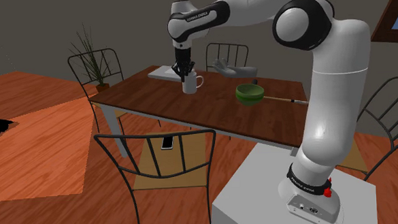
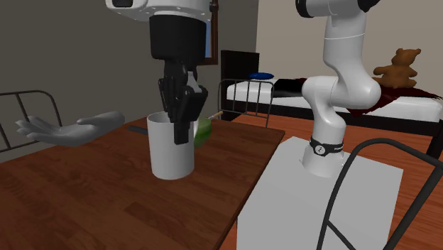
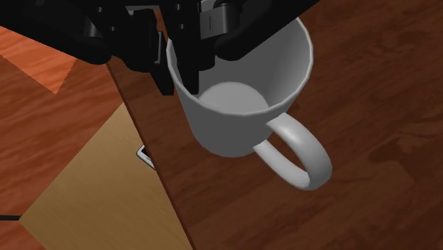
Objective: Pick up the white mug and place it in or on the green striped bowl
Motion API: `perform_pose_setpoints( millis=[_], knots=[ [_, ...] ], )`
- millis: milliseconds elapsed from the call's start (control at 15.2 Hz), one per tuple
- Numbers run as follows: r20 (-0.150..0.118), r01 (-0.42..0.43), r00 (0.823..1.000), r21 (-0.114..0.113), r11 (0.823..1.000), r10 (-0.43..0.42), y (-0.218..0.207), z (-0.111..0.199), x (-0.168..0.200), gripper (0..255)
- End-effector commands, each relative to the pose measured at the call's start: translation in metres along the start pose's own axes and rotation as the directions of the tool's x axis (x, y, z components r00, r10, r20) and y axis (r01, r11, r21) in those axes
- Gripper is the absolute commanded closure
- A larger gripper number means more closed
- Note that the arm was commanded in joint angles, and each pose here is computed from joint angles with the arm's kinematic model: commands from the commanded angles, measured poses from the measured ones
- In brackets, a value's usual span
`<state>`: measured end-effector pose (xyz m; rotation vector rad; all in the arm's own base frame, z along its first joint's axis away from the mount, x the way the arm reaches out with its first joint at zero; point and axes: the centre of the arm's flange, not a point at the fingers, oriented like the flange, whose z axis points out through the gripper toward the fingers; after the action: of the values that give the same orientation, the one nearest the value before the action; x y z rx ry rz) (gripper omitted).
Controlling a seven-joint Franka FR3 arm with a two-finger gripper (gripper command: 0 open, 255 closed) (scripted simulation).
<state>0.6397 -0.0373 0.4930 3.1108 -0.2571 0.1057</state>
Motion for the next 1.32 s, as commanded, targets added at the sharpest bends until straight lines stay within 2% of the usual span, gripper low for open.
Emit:
perform_pose_setpoints(
  millis=[0, 396, 1254],
  knots=[
    [0.0, 0.0, 1.0, 0.0, 1.0, 0.0, 0.0, -0.011, 0.002, 255],
    [0.0, 0.0, 1.0, 0.0, 1.0, 0.0, 0.001, -0.04, 0.004, 255],
    [0.0, 0.0, 1.0, 0.0, 1.0, 0.0, 0.148, -0.06, -0.081, 255]
  ],
)
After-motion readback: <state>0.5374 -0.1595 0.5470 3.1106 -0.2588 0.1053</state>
